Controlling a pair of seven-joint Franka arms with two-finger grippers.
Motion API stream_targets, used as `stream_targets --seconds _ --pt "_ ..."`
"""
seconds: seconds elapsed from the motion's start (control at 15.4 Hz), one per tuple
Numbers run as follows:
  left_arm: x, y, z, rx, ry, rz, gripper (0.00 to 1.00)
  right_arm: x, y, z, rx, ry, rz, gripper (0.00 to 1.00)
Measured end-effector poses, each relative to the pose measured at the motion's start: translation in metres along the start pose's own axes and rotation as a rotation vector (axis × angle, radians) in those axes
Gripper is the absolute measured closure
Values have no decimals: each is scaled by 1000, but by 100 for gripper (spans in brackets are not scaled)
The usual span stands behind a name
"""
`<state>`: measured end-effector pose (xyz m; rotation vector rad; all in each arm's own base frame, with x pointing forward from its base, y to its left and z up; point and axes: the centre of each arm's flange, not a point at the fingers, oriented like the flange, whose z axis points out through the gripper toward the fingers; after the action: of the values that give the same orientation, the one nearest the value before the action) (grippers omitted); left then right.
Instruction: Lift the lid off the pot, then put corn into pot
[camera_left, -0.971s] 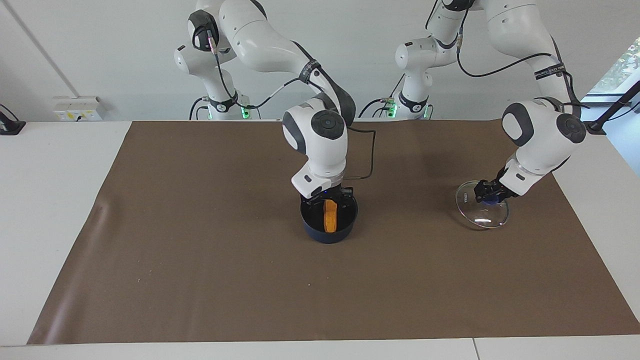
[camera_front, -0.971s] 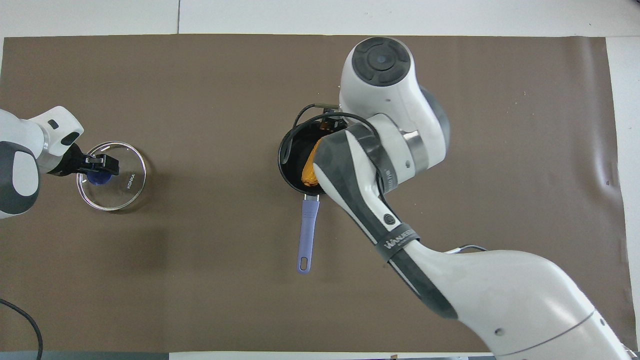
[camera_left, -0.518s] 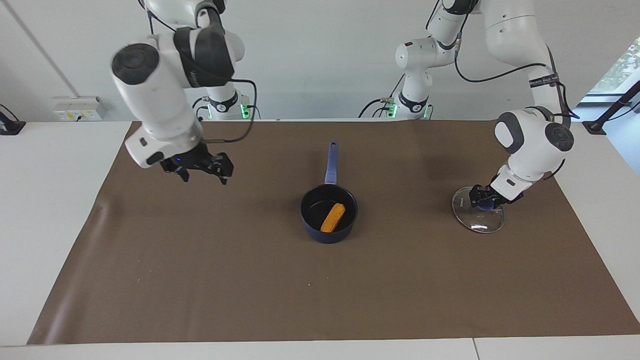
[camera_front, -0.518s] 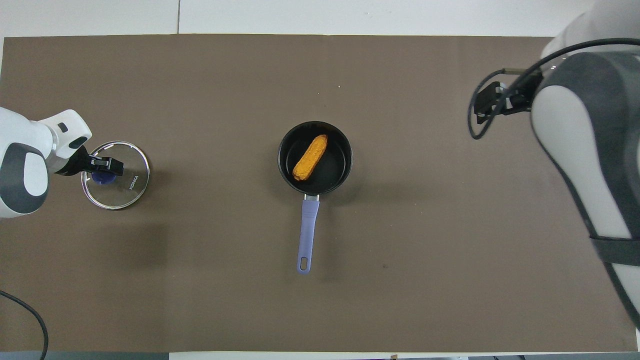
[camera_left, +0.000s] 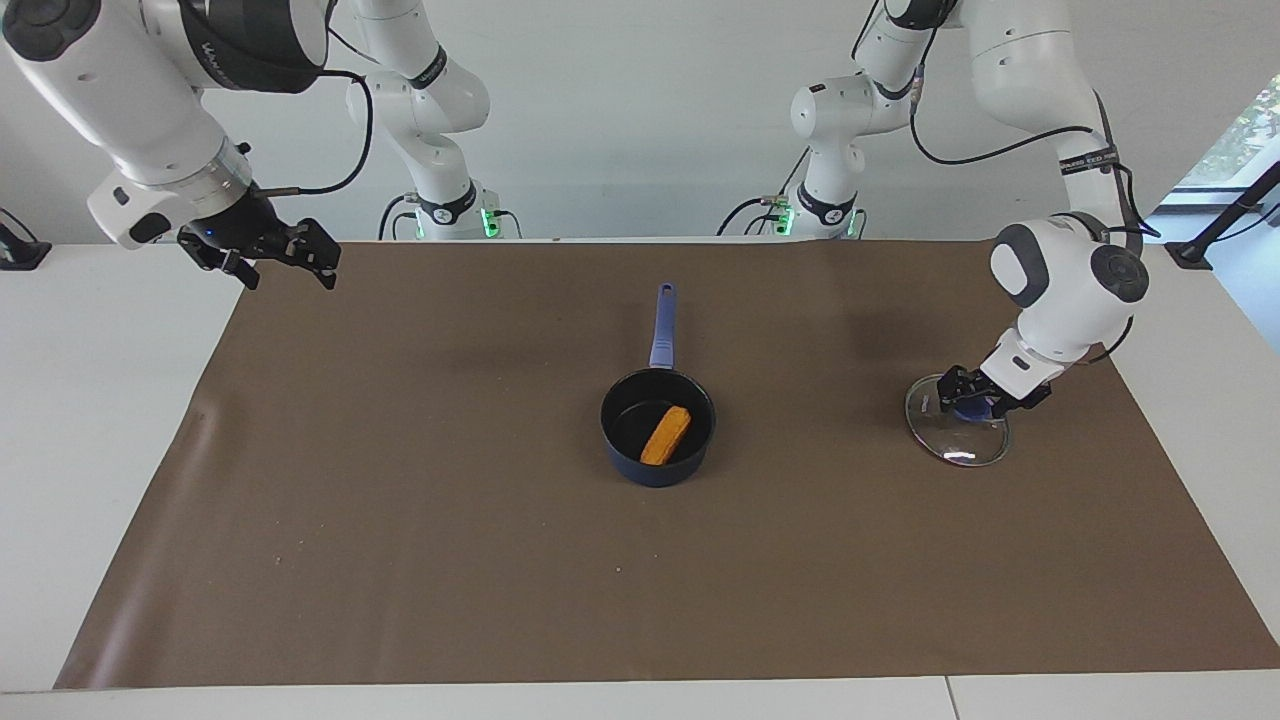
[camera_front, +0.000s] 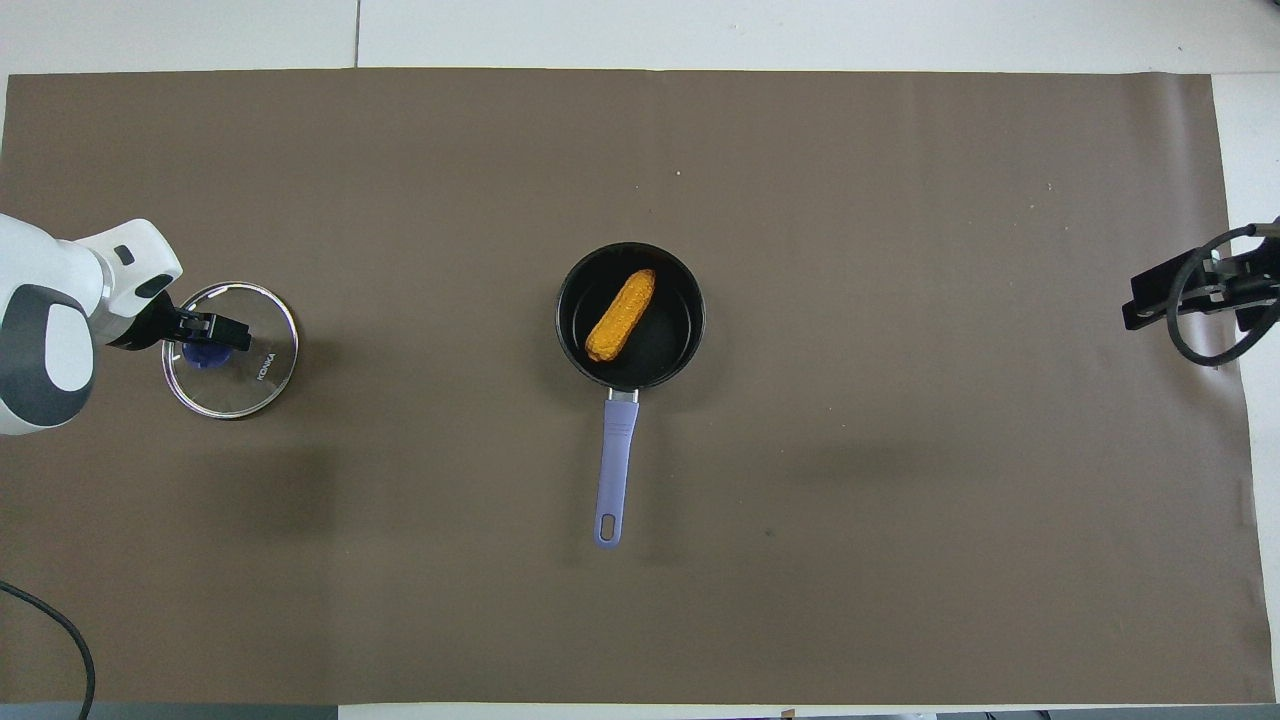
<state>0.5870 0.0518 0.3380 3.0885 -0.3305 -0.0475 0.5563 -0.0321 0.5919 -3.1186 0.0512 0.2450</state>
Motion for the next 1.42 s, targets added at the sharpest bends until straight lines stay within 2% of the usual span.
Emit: stream_targets --seconds 0.13,0.26,0.52,0.65,0.84,0.97,1.1,1.42 --pt "3 0 -13 3 9 1 0 -5 -4 8 -1 -6 -9 0" --pt "9 1 -44 1 6 1 0 -3 -1 7 -1 26 -3 0" --pt "19 24 -142 2 7 -117 0 -5 40 3 8 59 52 0" --pt "10 40 -187 14 19 -136 0 -9 52 1 11 64 57 0" --pt "-26 55 -235 16 -15 -142 0 -9 52 2 11 62 56 0" --pt "-44 61 -248 15 -35 -152 0 -8 50 3 11 60 53 0" --pt "-53 64 -243 14 -51 -159 0 -9 52 3 11 60 56 0" --pt "-51 88 -230 15 -68 -120 0 -8 53 2 10 66 58 0"
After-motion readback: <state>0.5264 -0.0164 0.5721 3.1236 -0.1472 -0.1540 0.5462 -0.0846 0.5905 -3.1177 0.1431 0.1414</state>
